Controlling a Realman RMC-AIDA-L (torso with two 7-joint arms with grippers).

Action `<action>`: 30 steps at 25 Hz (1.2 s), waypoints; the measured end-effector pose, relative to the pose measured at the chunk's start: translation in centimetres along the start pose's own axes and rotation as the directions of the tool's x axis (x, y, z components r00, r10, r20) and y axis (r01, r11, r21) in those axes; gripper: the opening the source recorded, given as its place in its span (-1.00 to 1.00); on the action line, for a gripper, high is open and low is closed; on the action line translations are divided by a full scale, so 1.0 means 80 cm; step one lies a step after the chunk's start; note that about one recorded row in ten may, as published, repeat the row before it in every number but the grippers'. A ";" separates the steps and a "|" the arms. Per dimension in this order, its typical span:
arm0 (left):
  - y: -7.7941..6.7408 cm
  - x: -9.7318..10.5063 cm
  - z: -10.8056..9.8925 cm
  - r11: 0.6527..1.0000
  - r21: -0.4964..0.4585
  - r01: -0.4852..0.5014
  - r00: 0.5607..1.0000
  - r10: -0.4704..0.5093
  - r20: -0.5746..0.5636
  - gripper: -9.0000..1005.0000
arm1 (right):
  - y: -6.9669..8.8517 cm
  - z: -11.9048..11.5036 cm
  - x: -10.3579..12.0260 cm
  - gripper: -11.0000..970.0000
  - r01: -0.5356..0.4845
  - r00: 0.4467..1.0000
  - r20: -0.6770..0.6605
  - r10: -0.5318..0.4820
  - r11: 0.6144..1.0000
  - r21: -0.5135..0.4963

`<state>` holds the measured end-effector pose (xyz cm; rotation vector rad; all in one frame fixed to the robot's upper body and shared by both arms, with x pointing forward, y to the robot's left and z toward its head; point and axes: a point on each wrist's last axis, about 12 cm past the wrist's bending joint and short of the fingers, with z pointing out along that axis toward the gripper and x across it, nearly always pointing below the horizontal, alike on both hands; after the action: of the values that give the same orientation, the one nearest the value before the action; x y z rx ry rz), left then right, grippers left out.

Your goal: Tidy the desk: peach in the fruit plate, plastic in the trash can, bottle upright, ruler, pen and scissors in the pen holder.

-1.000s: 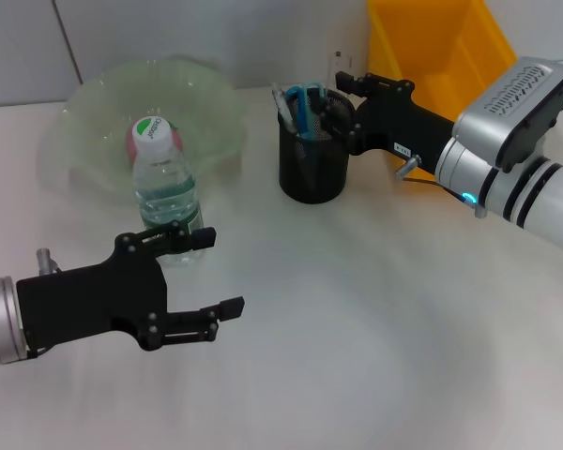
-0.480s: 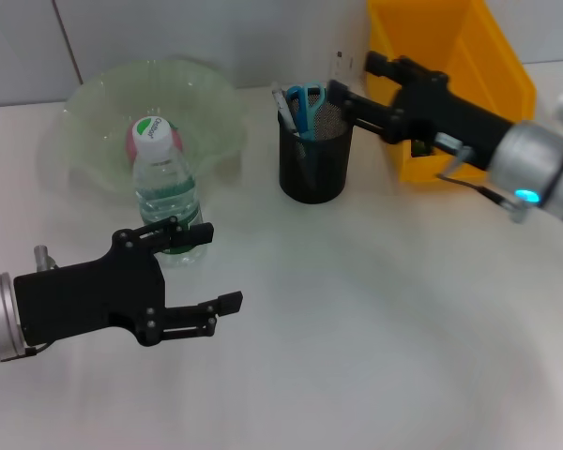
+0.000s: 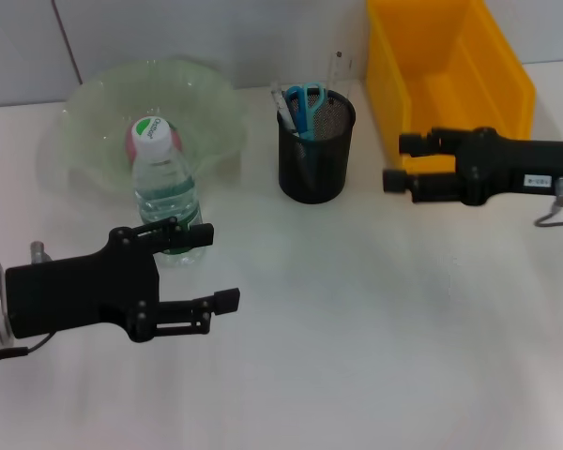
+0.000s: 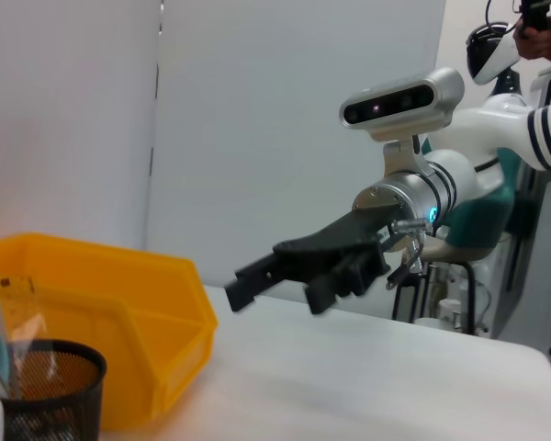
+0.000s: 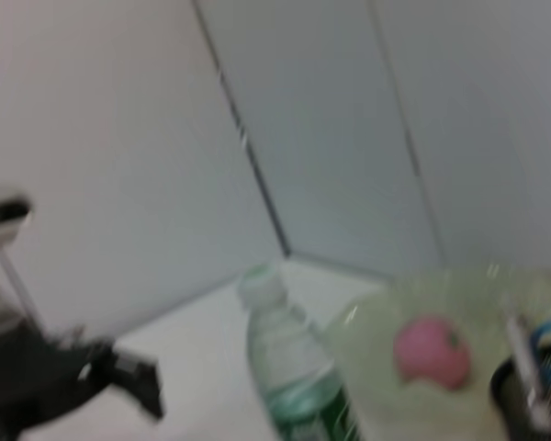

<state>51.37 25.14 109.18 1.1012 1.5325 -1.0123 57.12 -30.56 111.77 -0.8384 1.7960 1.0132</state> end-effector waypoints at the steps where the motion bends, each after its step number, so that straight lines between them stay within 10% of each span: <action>1: 0.000 0.000 0.000 1.000 0.000 0.000 1.000 0.000 0.000 0.71 | 0.000 0.000 0.000 0.72 0.000 1.000 0.000 0.000 1.000 0.000; 9: 0.024 -0.029 0.000 0.987 0.069 0.142 0.989 -0.139 -0.047 0.71 | 0.002 0.011 -0.017 0.71 -0.009 0.980 -0.199 -0.015 0.993 -0.116; 30: 0.032 -0.032 -0.004 0.976 0.092 0.198 0.976 -0.188 -0.108 0.71 | 0.008 0.017 -0.006 0.71 -0.043 0.973 -0.231 0.012 0.990 -0.132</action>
<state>54.16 25.62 111.53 1.1019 1.7087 -1.1957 57.26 -28.99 112.02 -1.0537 1.9531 1.1032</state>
